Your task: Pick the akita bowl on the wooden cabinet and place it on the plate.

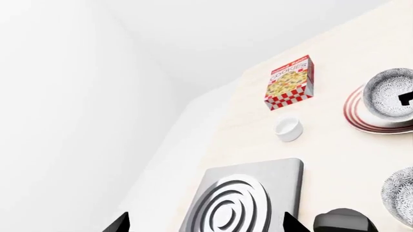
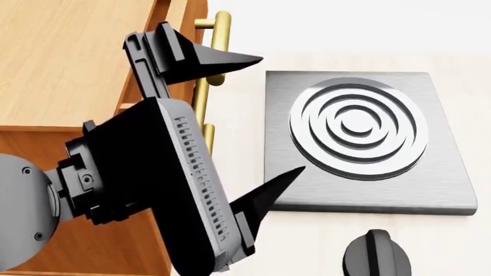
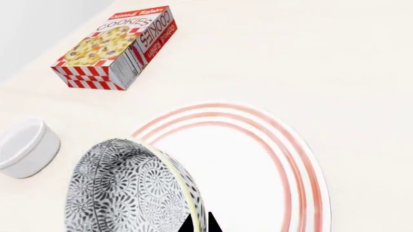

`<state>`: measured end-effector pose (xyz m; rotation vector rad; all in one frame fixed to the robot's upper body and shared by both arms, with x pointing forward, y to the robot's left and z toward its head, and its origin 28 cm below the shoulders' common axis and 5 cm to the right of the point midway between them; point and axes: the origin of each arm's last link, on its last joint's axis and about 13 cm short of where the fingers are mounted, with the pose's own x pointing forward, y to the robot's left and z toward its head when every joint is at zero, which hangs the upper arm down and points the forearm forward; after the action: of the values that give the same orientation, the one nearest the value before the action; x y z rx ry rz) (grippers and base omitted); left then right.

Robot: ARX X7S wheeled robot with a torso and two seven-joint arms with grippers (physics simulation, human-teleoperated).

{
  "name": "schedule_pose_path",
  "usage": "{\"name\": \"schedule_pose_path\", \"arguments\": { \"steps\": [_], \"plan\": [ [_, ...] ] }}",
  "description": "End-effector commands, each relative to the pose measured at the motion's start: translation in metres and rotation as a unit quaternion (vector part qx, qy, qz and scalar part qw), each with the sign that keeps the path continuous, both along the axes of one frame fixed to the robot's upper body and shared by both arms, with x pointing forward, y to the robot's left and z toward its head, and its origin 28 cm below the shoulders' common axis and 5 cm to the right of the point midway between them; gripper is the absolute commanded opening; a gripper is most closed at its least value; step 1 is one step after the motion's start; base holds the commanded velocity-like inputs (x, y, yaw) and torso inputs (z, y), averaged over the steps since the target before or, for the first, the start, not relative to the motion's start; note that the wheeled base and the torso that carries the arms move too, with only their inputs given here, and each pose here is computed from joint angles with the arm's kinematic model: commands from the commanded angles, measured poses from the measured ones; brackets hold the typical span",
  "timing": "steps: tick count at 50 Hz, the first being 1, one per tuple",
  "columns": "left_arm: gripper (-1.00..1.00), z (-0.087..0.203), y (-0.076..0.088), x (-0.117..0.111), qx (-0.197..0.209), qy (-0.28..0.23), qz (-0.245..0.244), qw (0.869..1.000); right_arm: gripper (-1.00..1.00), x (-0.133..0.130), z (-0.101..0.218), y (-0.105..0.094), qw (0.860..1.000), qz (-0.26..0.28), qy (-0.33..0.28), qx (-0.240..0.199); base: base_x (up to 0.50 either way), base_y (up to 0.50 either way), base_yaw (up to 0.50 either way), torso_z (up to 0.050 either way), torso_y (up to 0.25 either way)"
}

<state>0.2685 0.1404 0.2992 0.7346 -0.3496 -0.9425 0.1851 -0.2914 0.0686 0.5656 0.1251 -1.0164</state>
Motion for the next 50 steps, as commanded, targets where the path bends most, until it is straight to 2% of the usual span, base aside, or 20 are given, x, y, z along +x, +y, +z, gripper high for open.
{"name": "schedule_pose_path", "arguments": {
  "steps": [1,27,50],
  "plan": [
    [1.00,-0.001,0.000,0.001,0.000,0.003,0.000,1.000,-1.00,0.002,-0.001,-0.004,1.000,-0.003,0.001,-0.006,0.00,0.00,0.00,0.000,0.000],
    [1.00,-0.006,0.000,0.003,-0.001,0.007,0.002,1.000,-1.00,0.011,0.012,-0.008,0.999,0.002,0.017,-0.033,0.00,0.00,0.00,0.000,0.000],
    [1.00,-0.005,-0.002,0.004,0.002,0.009,0.001,1.000,-1.00,0.009,-0.004,-0.012,1.000,-0.005,0.027,-0.011,0.00,0.00,0.00,0.000,0.000]
  ]
}}
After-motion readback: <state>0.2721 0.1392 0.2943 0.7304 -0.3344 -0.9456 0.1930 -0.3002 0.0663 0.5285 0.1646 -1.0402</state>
